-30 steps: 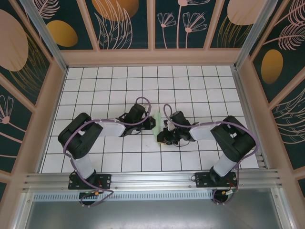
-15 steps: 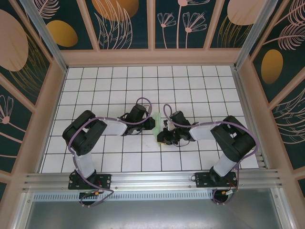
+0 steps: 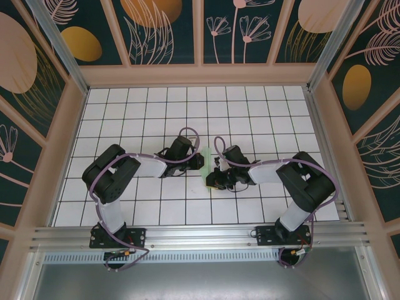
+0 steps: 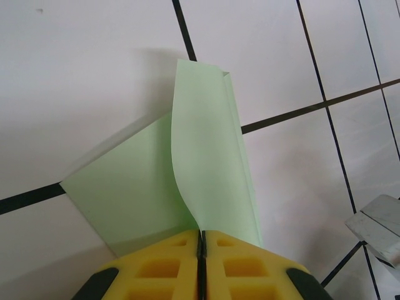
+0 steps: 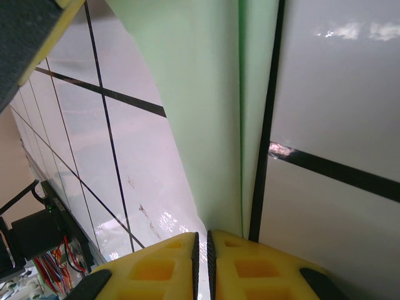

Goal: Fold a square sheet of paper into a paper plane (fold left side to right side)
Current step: Fold the wing for the fifth time at the center of the table.

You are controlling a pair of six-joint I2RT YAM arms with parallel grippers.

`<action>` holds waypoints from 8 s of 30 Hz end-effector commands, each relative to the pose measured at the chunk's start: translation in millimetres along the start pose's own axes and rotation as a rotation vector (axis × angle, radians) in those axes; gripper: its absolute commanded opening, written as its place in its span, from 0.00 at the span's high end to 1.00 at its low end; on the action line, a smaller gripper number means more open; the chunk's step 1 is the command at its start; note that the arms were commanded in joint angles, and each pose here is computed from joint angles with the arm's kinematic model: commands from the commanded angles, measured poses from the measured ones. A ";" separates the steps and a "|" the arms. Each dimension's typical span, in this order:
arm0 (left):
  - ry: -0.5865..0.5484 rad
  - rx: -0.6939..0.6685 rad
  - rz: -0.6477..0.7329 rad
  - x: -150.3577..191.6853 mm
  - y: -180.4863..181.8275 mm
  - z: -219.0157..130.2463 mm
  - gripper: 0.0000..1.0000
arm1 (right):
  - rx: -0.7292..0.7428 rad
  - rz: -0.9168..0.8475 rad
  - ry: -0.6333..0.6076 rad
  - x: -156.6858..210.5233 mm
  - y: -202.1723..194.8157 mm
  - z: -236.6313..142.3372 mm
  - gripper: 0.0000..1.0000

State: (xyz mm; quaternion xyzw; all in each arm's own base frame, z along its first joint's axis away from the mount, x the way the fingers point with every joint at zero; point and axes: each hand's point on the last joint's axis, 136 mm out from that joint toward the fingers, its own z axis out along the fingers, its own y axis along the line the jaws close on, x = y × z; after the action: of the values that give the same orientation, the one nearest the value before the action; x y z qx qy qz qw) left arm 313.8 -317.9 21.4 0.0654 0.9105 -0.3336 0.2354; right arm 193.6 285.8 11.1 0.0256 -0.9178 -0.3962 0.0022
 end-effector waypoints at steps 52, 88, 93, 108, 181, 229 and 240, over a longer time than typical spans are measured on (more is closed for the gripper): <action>0.111 -0.258 -0.059 25.5 72.3 40.5 0.90 | 0.245 -0.085 0.104 51.2 -29.2 -0.6 0.82; 0.107 -0.231 -0.047 22.8 64.9 38.4 0.90 | -0.029 -0.115 -0.084 4.5 18.7 -69.4 0.81; 0.105 -0.228 -0.047 22.2 64.1 37.6 0.90 | -0.116 -0.094 -0.148 -37.5 26.3 -77.6 0.83; 0.102 -0.208 -0.051 20.5 60.1 38.4 0.91 | -0.090 -0.084 -0.083 -51.6 20.4 -35.1 0.84; 0.023 0.062 0.011 -9.5 -32.4 18.6 0.72 | 0.376 0.057 0.085 7.2 -84.3 -10.1 0.84; 0.068 -0.110 0.000 -12.0 9.6 46.7 0.78 | 0.275 -0.060 0.082 14.9 -55.9 -9.9 0.84; 0.039 -0.196 0.011 -37.6 14.4 58.2 0.77 | 0.322 -0.061 0.116 29.5 -64.7 -8.0 0.85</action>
State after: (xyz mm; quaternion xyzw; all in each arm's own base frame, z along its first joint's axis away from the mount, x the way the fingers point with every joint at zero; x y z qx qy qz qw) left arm 341.1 -368.8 17.9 0.0760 0.9281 -0.3168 0.1803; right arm 222.5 270.6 12.5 0.0871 -0.9402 -0.3229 -0.0650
